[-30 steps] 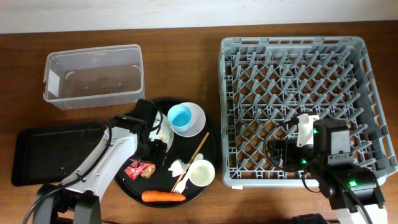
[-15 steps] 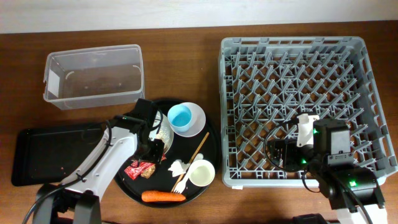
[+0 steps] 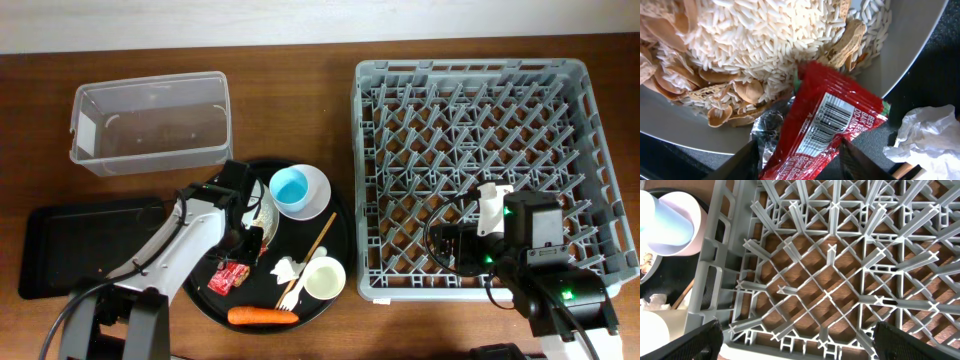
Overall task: Sort waste into correct bins and load items into the dishwasher rack
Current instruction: 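Grasp the red snack wrapper with the left gripper, then carry the wrapper to the clear bin and release it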
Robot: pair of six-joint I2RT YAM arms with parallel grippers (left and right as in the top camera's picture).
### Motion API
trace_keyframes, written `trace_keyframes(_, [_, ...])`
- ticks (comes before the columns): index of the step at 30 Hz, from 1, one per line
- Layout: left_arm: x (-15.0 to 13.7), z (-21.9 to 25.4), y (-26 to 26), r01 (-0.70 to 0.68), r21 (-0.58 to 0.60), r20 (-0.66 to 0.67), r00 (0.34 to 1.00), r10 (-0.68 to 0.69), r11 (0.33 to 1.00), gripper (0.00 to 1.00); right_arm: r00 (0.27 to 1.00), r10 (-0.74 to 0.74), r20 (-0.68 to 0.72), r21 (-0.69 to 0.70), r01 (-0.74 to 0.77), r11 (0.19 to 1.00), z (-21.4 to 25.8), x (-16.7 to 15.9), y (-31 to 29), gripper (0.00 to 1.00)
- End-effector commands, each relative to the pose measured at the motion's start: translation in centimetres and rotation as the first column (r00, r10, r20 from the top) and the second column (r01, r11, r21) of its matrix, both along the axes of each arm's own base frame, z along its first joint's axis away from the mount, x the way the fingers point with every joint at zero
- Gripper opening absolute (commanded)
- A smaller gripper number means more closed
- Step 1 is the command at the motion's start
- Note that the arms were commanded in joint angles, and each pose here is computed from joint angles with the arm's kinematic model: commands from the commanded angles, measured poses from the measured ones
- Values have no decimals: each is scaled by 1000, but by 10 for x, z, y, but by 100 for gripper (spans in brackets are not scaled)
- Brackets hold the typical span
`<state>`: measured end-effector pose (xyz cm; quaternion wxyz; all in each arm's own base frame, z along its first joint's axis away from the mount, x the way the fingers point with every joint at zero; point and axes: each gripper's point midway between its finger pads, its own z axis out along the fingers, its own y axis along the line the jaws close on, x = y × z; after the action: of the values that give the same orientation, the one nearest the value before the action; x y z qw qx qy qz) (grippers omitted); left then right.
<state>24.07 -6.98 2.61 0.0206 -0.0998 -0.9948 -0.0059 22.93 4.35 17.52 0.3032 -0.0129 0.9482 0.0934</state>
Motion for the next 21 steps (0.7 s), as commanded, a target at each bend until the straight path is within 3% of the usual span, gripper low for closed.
trace_keyframes(1, [-4, -1, -1, 7, -5, -22, 1000, -7, 1000, 42, 1000, -7, 15, 13, 7, 1000, 7, 2, 0, 99])
trace_keyframes(5, [1, 8, -2, 7, 0, -15, 1000, -7, 1000, 35, 1000, -7, 15, 13, 7, 1000, 7, 2, 0, 99])
trace_keyframes(8, [12, 18, -5, 8, -8, 12, 1000, -7, 1000, 14, 1000, -7, 15, 13, 6, 1000, 7, 2, 0, 99])
trace_keyframes(10, [16, 21, -6, 7, -11, 23, 1000, -7, 1000, 8, 1000, -6, 15, 13, 6, 1000, 7, 2, 0, 99])
trace_keyframes(14, [15, 23, -6, 7, -9, 17, 1000, -7, 1000, 1, 1000, -7, 15, 13, 7, 1000, 7, 2, 0, 99])
trace_keyframes(17, [18, 34, -5, 7, -3, 16, 1000, -7, 1000, 0, 1000, -7, 15, 13, 7, 1000, 7, 2, 0, 99])
trace_keyframes(21, [54, 83, -5, 3, 28, 137, 990, -7, 1000, 0, 1000, -7, 15, 13, 7, 1000, 7, 2, 0, 99])
